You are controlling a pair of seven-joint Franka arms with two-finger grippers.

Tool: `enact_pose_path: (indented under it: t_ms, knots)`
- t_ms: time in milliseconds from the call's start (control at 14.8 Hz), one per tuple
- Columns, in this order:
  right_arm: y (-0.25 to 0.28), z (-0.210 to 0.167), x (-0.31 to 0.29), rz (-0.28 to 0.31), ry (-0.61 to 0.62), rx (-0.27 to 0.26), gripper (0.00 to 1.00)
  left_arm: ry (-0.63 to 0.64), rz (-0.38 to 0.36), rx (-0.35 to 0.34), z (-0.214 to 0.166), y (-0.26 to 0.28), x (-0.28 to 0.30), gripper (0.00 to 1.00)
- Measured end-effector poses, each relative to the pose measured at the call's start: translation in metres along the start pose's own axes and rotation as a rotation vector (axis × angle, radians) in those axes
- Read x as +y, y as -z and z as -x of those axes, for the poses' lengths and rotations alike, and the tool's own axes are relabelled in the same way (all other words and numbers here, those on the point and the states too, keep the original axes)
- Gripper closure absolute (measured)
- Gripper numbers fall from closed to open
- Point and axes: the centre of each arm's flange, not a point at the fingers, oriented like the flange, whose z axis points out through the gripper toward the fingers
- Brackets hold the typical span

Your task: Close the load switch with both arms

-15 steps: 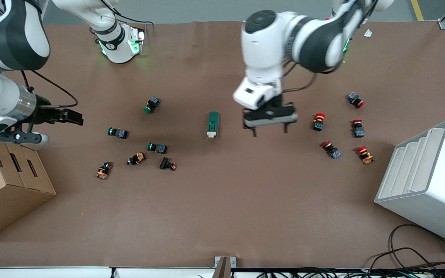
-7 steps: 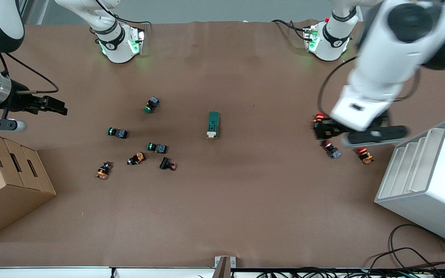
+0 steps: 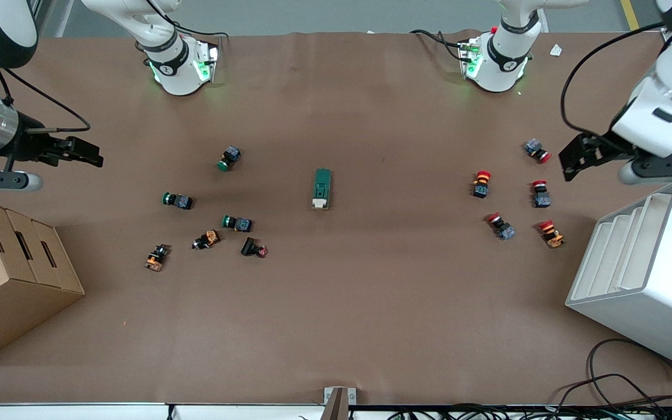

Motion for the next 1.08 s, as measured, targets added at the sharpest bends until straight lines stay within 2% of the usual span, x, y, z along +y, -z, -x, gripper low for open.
enact_pose_path:
  t_ms: [337, 809, 1079]
  knots:
    - [0.006, 0.004, -0.002, 0.000, 0.004, 0.012, 0.00, -0.097, 0.041, -0.035, 0.017, 0.005, -0.043, 0.00]
    - [0.056, 0.012, -0.005, -0.004, 0.011, 0.084, 0.00, -0.093, 0.049, -0.063, 0.053, 0.008, -0.048, 0.00]
    - [0.075, 0.019, 0.000, 0.004, 0.008, 0.088, 0.00, -0.097, 0.069, -0.059, 0.060, 0.013, -0.026, 0.00]
